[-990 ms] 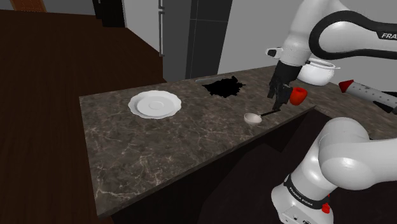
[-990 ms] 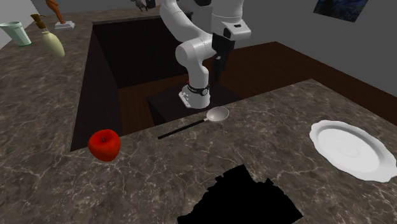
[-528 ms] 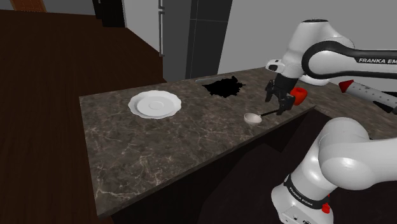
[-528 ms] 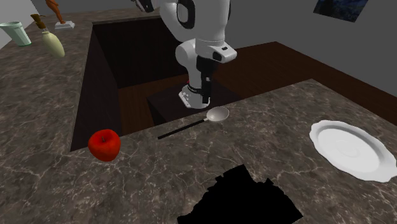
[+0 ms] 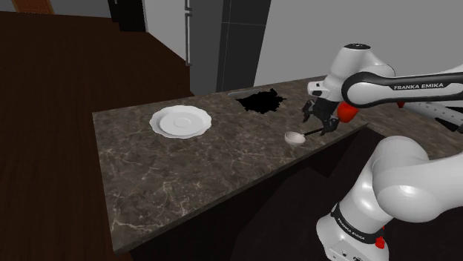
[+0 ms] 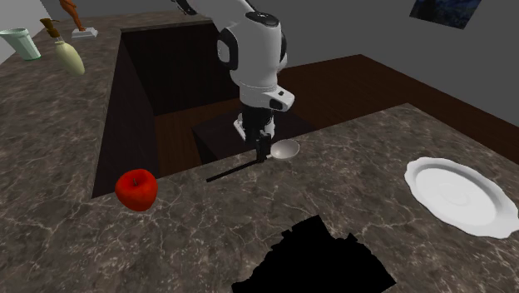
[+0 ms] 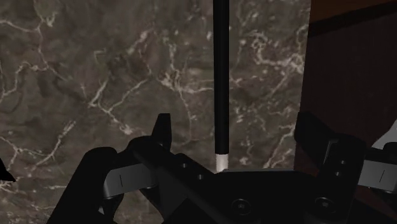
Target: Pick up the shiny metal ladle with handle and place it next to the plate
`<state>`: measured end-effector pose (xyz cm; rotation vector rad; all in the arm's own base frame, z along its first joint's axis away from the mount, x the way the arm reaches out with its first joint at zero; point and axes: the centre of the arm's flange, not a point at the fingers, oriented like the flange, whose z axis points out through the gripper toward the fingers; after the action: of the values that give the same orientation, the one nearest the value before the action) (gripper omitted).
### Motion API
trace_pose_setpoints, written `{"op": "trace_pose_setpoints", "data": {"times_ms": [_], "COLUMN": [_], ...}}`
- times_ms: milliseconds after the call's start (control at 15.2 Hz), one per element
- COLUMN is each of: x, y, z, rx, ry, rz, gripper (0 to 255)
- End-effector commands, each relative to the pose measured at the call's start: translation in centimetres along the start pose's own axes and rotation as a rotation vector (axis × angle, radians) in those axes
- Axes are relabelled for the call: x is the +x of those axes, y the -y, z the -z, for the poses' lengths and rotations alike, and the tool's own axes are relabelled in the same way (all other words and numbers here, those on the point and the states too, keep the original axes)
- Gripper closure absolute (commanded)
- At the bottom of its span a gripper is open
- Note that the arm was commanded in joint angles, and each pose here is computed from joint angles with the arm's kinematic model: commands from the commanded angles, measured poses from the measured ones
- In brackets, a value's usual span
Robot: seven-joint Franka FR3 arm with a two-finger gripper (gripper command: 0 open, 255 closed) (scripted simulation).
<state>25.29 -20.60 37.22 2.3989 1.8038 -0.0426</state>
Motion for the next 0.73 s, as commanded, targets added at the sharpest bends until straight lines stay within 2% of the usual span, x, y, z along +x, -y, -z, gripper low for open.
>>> {"op": "trace_pose_setpoints", "data": {"times_ms": [0, 330, 660], "x": [-0.4, -0.4, -0.4], "y": [-0.4, -0.4, -0.4], "z": [-1.1, -4.0, -4.0], "rx": [-0.004, -0.004, -0.004], "ry": [0.003, 0.003, 0.003], "rz": [0.017, 0.017, 0.017], "gripper": [0, 0, 0]}}
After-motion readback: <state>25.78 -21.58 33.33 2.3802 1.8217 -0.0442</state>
